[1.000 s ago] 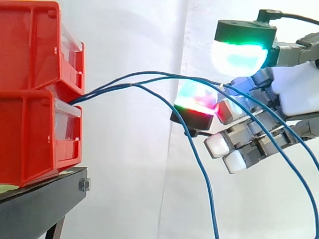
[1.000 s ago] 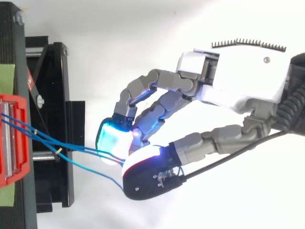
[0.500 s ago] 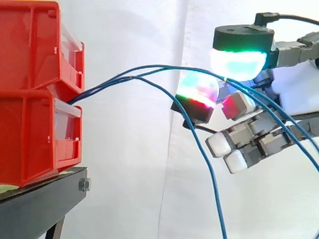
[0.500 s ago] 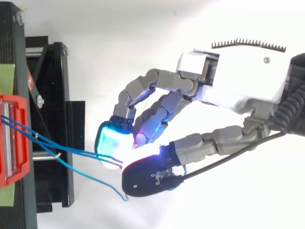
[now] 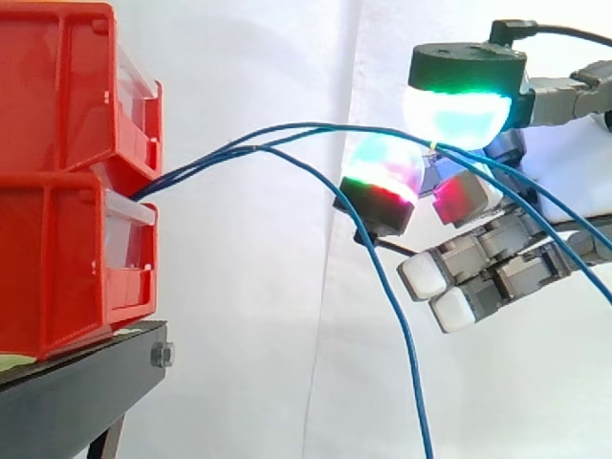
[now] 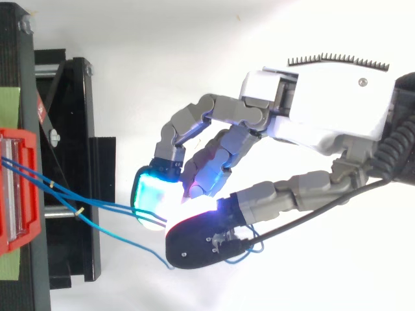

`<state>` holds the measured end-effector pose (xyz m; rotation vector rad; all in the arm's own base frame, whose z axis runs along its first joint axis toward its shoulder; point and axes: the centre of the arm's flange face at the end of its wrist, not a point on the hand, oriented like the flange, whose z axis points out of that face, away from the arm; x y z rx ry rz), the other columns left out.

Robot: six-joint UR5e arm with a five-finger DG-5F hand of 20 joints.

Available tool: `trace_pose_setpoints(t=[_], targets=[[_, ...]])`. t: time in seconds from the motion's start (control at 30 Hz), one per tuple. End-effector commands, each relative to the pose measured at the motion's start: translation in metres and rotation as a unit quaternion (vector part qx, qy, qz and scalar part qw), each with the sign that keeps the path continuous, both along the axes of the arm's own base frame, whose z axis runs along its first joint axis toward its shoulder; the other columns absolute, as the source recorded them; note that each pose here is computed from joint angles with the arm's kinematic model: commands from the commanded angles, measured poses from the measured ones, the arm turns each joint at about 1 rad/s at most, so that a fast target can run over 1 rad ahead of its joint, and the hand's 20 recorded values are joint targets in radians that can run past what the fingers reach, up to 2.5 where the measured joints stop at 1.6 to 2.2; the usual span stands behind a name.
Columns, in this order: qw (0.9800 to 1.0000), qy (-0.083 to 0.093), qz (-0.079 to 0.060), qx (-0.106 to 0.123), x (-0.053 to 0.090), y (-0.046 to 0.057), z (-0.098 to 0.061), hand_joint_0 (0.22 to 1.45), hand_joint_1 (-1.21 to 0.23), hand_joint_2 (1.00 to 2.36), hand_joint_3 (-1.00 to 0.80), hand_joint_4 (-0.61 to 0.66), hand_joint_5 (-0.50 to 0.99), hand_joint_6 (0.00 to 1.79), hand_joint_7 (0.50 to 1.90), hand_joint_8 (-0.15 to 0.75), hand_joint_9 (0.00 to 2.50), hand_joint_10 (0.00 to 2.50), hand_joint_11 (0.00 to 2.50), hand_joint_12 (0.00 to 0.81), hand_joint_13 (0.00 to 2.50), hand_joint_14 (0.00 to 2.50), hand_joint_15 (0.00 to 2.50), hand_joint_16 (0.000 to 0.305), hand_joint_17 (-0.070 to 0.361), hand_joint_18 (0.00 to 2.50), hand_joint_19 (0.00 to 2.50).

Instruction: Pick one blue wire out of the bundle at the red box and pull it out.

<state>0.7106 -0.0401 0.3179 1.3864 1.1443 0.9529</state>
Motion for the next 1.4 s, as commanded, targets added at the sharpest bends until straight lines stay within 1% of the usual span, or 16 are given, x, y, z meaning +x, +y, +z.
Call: trace_pose_setpoints(t=[0.0,0.13,0.17,0.2,0.23,0.3,0.37,0.6,0.63,0.67,0.73,0.83,0.97,1.0,1.17,1.37], targets=[[1.0000,0.000,0.000,0.000,0.0000,-0.0001,0.0000,0.59,-0.73,1.01,-0.31,0.11,-0.12,0.89,0.89,0.245,1.21,0.03,0.80,0.360,0.83,0.02,0.53,0.058,0.130,0.53,0.62],[1.0000,0.000,0.001,0.000,0.0001,0.0010,0.0000,0.60,-0.77,1.01,-0.35,0.13,-0.11,0.89,0.92,0.248,1.23,0.03,0.83,0.358,0.84,0.02,0.53,0.056,0.127,0.54,0.60],[1.0000,-0.001,0.000,0.000,-0.0002,-0.0002,0.0011,0.61,-0.79,1.01,-0.36,0.11,-0.12,0.90,0.89,0.244,1.23,0.03,0.85,0.354,0.85,0.02,0.54,0.056,0.126,0.55,0.61],[1.0000,0.000,0.001,0.000,0.0001,0.0010,0.0000,0.62,-0.80,1.01,-0.36,0.10,-0.12,0.90,0.88,0.245,1.23,0.03,0.85,0.354,0.85,0.02,0.53,0.056,0.126,0.55,0.61],[1.0000,-0.001,0.000,0.000,0.0002,-0.0001,0.0001,0.62,-0.81,1.01,-0.36,0.10,-0.12,0.90,0.88,0.246,1.22,0.03,0.86,0.354,0.85,0.02,0.54,0.056,0.127,0.56,0.61],[1.0000,-0.002,0.000,0.000,0.0005,0.0000,0.0003,0.65,-0.86,1.01,-0.39,0.08,-0.13,0.91,0.85,0.244,1.22,0.03,0.88,0.353,0.85,0.02,0.55,0.056,0.127,0.57,0.61],[1.0000,-0.002,0.001,0.000,0.0006,0.0011,0.0003,0.65,-0.88,1.01,-0.40,0.07,-0.13,0.92,0.84,0.243,1.22,0.03,0.90,0.351,0.86,0.03,0.55,0.056,0.126,0.57,0.60],[1.0000,-0.002,0.000,0.000,0.0005,0.0000,0.0003,0.70,-0.93,1.00,-0.46,0.04,-0.15,0.94,0.77,0.235,1.18,0.03,0.92,0.349,0.87,0.03,0.55,0.056,0.126,0.60,0.59],[1.0000,-0.002,0.001,0.000,0.0006,0.0011,0.0003,0.70,-0.93,1.00,-0.46,0.04,-0.15,0.94,0.77,0.236,1.18,0.03,0.93,0.349,0.87,0.02,0.55,0.056,0.126,0.60,0.59],[1.0000,-0.002,0.000,0.000,0.0005,0.0000,0.0003,0.70,-0.93,1.00,-0.47,0.05,-0.15,0.94,0.77,0.231,1.19,0.03,0.93,0.347,0.87,0.02,0.56,0.056,0.126,0.60,0.60],[1.0000,-0.002,0.000,0.000,0.0005,0.0000,0.0003,0.68,-0.92,1.00,-0.47,0.07,-0.15,0.94,0.76,0.235,1.20,0.03,0.93,0.347,0.86,0.02,0.55,0.056,0.126,0.60,0.60],[1.0000,-0.002,0.001,0.001,0.0006,0.0001,0.0003,0.63,-0.86,1.00,-0.50,0.09,-0.13,0.90,0.82,0.237,1.22,0.03,0.88,0.350,0.87,0.02,0.56,0.056,0.126,0.59,0.62],[1.0000,-0.002,0.001,0.001,0.0006,0.0003,0.0003,0.61,-0.80,1.00,-0.50,0.10,-0.11,0.88,0.88,0.239,1.26,0.03,0.86,0.351,0.87,0.02,0.55,0.056,0.126,0.59,0.63],[1.0000,-0.002,0.002,0.001,0.0006,0.0014,0.0003,0.61,-0.79,1.00,-0.50,0.10,-0.11,0.87,0.88,0.241,1.27,0.03,0.84,0.352,0.88,0.02,0.56,0.056,0.126,0.59,0.63],[1.0000,-0.002,0.001,0.001,0.0006,0.0003,0.0003,0.58,-0.68,1.00,-0.46,0.11,-0.09,0.84,0.91,0.240,1.27,0.03,0.79,0.354,0.88,0.02,0.55,0.056,0.127,0.58,0.65],[1.0000,-0.002,0.001,0.001,0.0006,0.0003,0.0003,0.55,-0.63,1.00,-0.46,0.12,-0.09,0.83,0.95,0.248,1.27,0.03,0.80,0.368,0.88,0.02,0.56,0.059,0.132,0.57,0.65]])
